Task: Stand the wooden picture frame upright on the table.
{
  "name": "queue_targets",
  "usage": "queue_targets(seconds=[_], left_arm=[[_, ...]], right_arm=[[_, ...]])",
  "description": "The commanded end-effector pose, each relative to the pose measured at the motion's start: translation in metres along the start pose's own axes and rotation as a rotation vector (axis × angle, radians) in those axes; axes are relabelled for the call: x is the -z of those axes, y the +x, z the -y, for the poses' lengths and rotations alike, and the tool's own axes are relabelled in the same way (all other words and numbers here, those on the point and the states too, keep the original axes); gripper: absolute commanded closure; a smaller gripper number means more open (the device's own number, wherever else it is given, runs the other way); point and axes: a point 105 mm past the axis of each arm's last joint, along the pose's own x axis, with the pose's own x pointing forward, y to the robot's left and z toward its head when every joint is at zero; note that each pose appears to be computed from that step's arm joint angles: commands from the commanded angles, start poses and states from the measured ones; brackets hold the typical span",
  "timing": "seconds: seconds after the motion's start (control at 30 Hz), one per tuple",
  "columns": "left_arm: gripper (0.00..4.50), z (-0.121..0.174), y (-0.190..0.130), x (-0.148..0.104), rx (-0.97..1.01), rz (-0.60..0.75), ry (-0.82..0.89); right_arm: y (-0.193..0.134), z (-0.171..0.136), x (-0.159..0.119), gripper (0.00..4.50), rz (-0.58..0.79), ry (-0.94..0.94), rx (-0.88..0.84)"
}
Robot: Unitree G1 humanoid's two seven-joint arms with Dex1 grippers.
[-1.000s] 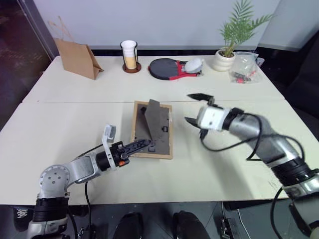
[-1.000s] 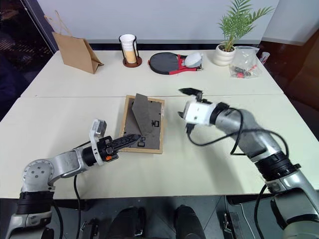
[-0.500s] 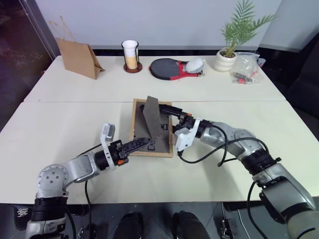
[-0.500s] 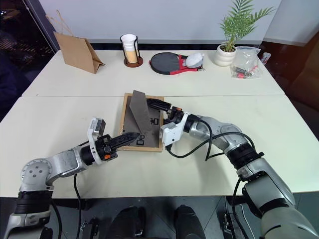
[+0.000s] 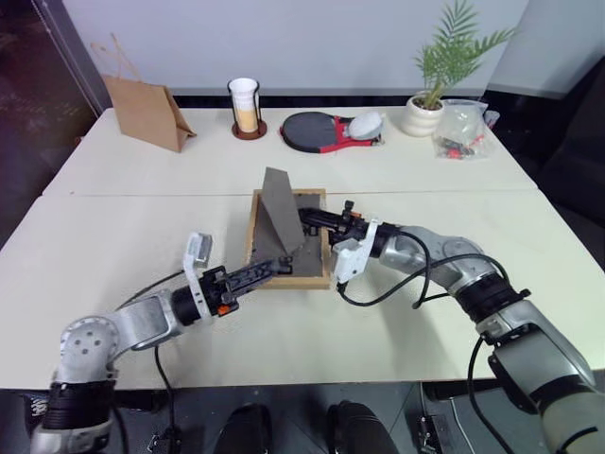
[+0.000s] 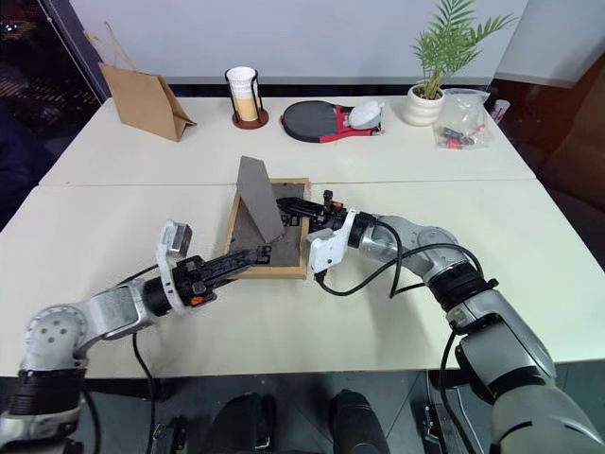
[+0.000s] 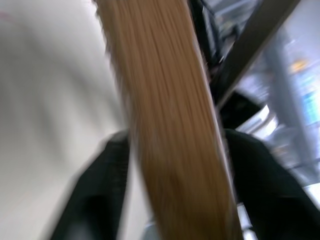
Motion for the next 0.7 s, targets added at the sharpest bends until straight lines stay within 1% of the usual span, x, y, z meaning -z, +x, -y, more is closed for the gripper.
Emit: queue_targets(seconds=[0.03, 0.17, 0.23, 0.3, 0.4, 0.47, 0.57, 0.7], left_arm=[[0.04, 0.002, -0.019, -0.01, -0.074, -0.038, 0.221], [0.04, 0.002, -0.044, -0.034, -0.176, -0.098, 0.565], [0.04, 0.0, -0.053, -0.046, -0.217, -0.131, 0.701], [0.04, 0.001, -0.056, -0.057, -0.22, -0.133, 0.776], [0.04, -0.004, -0.055, -0.061, -0.237, -0.15, 0.853], [0.04, -0.009, -0.054, -0.059, -0.243, -0.163, 0.876], [0.04, -0.013, -0.048, -0.055, -0.235, -0.163, 0.883], [0.04, -0.016, -0.042, -0.048, -0.23, -0.169, 0.895]], right_arm=[[-0.006, 0.037, 0.01, 3.27, -0.018, 0.132, 0.091], [-0.01, 0.038, 0.015, 3.27, -0.024, 0.486, 0.006], [-0.013, 0.036, 0.014, 3.27, -0.002, 0.822, -0.071], [-0.017, 0.034, 0.004, 3.27, 0.08, 1.123, -0.202], [-0.023, 0.03, 0.001, 3.27, 0.133, 1.376, -0.345], [-0.025, 0.022, 0.002, 3.27, 0.149, 1.492, -0.427], [-0.021, 0.006, 0.011, 3.27, 0.141, 1.613, -0.48], [-0.012, -0.012, 0.02, 3.27, 0.111, 1.665, -0.505]])
